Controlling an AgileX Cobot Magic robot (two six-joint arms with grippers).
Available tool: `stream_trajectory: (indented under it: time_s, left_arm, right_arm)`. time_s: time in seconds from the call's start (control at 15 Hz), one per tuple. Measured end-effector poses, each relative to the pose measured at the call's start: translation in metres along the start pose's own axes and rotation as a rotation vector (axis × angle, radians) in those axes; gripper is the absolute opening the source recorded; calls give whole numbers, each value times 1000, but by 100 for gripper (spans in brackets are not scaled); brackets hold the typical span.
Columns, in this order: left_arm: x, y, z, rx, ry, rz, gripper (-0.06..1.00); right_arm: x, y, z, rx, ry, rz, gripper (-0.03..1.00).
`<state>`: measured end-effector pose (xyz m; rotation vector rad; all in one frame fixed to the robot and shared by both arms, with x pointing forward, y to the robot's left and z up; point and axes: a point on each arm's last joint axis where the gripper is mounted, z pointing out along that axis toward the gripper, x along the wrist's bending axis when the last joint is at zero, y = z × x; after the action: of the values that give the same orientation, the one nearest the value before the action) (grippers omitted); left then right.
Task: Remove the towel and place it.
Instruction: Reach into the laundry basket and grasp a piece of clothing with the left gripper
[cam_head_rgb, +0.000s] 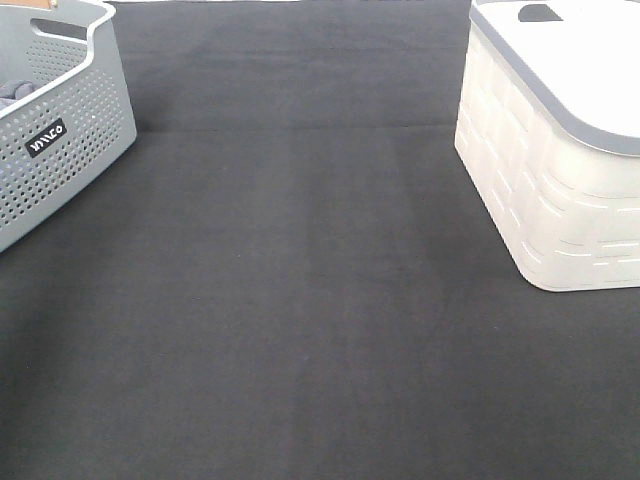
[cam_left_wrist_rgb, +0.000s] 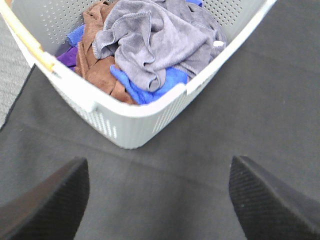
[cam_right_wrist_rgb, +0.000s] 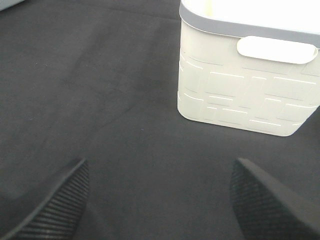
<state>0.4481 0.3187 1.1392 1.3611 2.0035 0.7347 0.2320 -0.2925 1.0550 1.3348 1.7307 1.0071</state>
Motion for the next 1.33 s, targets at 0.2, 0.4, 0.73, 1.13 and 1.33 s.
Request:
stream_trajectory:
  time_s: [0.2, 0.4, 0.73, 1.13, 1.33]
  left_arm:
    - [-10, 25, 30, 36, 12, -52, 72]
    - [-20, 54, 48, 22, 8, -73, 72]
    - [-18, 77, 67, -29, 108, -149, 72]
    - [-23, 94, 127, 93, 211, -173, 72]
    - [-29, 101, 154, 118, 201, -196, 72]
  right_arm:
    - [0, 0, 0, 0, 0, 0, 76]
    - [0, 0, 0, 0, 0, 0, 76]
    - [0, 0, 0, 0, 0, 0, 76]
    - [0, 0, 0, 0, 0, 0, 76]
    - [0, 0, 0, 0, 0, 0, 76]
